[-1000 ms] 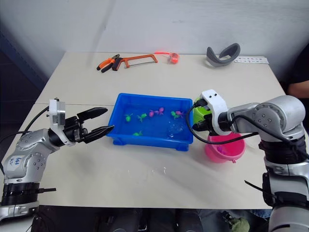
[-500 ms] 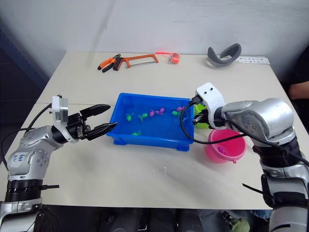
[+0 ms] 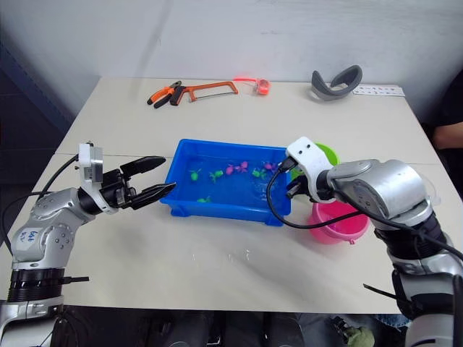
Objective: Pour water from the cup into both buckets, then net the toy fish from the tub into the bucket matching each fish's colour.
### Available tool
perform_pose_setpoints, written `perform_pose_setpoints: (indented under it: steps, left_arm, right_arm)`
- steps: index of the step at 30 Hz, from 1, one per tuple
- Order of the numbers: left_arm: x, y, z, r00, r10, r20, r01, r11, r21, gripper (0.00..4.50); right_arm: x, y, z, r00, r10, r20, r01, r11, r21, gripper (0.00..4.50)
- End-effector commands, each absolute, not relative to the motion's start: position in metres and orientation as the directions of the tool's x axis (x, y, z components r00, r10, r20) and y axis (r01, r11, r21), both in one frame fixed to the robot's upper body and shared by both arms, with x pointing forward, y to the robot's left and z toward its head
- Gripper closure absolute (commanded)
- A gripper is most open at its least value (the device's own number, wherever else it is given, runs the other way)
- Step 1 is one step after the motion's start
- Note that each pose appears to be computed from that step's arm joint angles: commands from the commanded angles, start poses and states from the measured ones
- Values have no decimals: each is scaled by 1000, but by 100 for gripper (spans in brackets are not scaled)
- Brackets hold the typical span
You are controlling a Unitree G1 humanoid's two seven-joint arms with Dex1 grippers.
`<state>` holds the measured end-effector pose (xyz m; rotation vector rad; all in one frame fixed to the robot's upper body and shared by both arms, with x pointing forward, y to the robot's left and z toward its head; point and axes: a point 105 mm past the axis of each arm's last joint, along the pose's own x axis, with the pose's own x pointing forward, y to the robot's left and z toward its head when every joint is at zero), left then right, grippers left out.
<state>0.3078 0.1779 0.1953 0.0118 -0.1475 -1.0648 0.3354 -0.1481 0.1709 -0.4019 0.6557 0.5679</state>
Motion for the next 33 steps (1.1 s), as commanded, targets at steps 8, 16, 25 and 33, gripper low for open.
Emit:
perform_pose_setpoints:
  steps: [8, 16, 25, 33]
  left_arm:
    - [303, 180, 203, 472, -868, 153, 864, 490, 118, 5]
    - [302, 182, 201, 477, -865, 156, 861, 495, 118, 5]
    - [303, 184, 201, 475, -867, 153, 861, 493, 125, 5]
    - [301, 187, 200, 478, -865, 152, 859, 497, 126, 5]
  right_arm:
    - [349, -161, 177, 706, 293, -645, -499, 852, -160, 450]
    - [360, -163, 187, 773, 238, -588, -465, 843, -270, 450]
    - [360, -158, 194, 819, 270, -507, -504, 762, -408, 450]
    - [356, -165, 193, 822, 327, -466, -543, 698, -467, 450]
